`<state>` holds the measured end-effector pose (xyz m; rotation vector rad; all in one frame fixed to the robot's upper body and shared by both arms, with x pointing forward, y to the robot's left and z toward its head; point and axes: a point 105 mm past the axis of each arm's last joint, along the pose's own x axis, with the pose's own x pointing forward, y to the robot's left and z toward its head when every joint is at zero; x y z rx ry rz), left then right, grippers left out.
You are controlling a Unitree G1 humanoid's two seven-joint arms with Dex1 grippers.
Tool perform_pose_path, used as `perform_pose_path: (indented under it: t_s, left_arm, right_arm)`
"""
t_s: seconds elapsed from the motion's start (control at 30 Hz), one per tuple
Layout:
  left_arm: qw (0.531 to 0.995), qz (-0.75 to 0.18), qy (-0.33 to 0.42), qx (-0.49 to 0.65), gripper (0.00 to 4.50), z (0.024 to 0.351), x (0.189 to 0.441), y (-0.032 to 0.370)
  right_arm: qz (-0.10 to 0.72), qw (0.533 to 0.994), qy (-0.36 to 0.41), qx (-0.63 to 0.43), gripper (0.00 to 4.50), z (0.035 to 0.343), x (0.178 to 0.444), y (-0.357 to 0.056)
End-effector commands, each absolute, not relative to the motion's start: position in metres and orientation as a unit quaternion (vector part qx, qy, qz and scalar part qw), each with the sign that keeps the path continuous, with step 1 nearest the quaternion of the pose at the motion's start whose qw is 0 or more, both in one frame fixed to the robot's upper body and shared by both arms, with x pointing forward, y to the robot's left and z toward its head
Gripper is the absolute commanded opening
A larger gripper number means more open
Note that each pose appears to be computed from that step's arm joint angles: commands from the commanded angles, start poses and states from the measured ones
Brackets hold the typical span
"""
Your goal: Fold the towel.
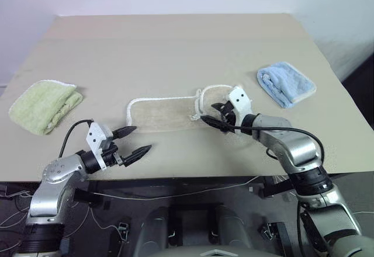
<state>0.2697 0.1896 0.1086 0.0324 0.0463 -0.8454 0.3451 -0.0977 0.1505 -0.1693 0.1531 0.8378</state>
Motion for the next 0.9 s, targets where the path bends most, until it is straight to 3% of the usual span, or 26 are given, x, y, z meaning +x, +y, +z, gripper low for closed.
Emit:
perform_pose_path:
  t_s: [0.03,0.1,0.2,0.33,0.43,0.53,0.67,0.9]
  left_arm:
    - [0.918,-0.394,-0.013,-0.044,4.5,0.129,0.262,0.184]
    - [0.92,-0.384,-0.014,-0.082,4.5,0.131,0.258,0.18]
    - [0.923,-0.353,-0.011,-0.151,4.5,0.13,0.255,0.173]
    - [0.929,-0.301,-0.001,-0.217,4.5,0.128,0.256,0.171]
    - [0.931,-0.254,-0.005,-0.263,4.5,0.127,0.257,0.175]
    - [0.937,-0.216,0.025,-0.272,4.5,0.115,0.255,0.176]
    - [0.935,-0.179,0.06,-0.299,4.5,0.099,0.249,0.176]
    - [0.915,-0.131,0.082,-0.373,4.5,0.091,0.249,0.176]
  right_arm:
    - [0.415,0.908,0.0,-0.055,3.0,0.192,0.339,-0.11]
    - [0.4,0.916,-0.005,-0.041,3.0,0.197,0.345,-0.116]
    - [0.36,0.932,0.001,-0.033,2.39,0.191,0.367,-0.124]
    - [0.352,0.935,0.013,-0.029,1.06,0.173,0.387,-0.114]
    - [0.353,0.934,0.049,-0.03,0.03,0.141,0.397,-0.106]
    - [0.359,0.928,0.09,-0.036,0.03,0.11,0.399,-0.103]
    - [0.367,0.922,0.111,-0.053,0.03,0.092,0.396,-0.102]
    - [0.386,0.921,0.038,-0.04,0.03,0.133,0.393,-0.101]
